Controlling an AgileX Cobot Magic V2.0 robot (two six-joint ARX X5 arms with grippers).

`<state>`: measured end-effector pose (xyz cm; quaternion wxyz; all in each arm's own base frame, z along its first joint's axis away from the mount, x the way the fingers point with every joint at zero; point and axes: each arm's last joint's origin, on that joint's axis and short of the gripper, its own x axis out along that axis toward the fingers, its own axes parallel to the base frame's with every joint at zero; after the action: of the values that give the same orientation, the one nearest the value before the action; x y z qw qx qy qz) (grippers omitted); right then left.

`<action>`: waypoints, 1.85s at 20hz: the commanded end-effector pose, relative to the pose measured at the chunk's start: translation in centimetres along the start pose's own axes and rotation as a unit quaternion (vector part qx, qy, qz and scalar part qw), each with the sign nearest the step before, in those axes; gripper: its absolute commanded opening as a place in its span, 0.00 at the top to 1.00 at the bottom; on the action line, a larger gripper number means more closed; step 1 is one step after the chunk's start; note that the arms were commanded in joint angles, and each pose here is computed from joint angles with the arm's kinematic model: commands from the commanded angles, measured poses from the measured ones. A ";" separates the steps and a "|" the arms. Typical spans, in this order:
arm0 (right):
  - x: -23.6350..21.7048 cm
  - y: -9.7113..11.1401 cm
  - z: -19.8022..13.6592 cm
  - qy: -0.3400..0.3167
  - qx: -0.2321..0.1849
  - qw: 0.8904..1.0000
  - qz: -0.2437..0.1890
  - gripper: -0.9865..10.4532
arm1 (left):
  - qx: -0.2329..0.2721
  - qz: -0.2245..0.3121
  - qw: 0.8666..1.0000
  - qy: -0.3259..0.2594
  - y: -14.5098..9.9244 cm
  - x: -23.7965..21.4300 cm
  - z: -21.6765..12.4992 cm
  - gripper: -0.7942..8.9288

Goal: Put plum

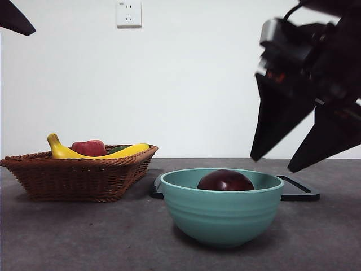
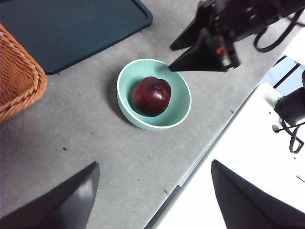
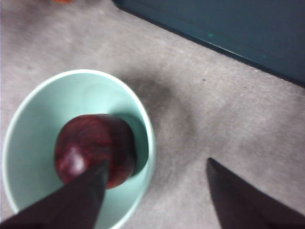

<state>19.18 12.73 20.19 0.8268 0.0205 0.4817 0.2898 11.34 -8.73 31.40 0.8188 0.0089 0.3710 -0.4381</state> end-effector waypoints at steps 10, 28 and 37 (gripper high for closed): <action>2.8 0.9 0.1 0.005 -0.002 1.000 -0.030 0.81 | 0.003 -0.005 1.000 -0.004 -0.1 0.0 0.3 0.53; 2.1 1.6 2.0 -0.036 0.006 0.999 -0.018 0.90 | 0.005 -0.005 1.000 -0.004 -0.1 0.0 0.3 0.53; -1.2 0.2 7.3 -0.122 0.031 0.991 -0.051 0.90 | 0.006 -0.005 1.000 -0.007 -0.1 0.0 0.3 0.53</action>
<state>24.29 13.67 24.83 0.8901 0.0578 0.3934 0.2229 11.37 -8.75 31.44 0.8196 0.0087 0.3686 -0.4386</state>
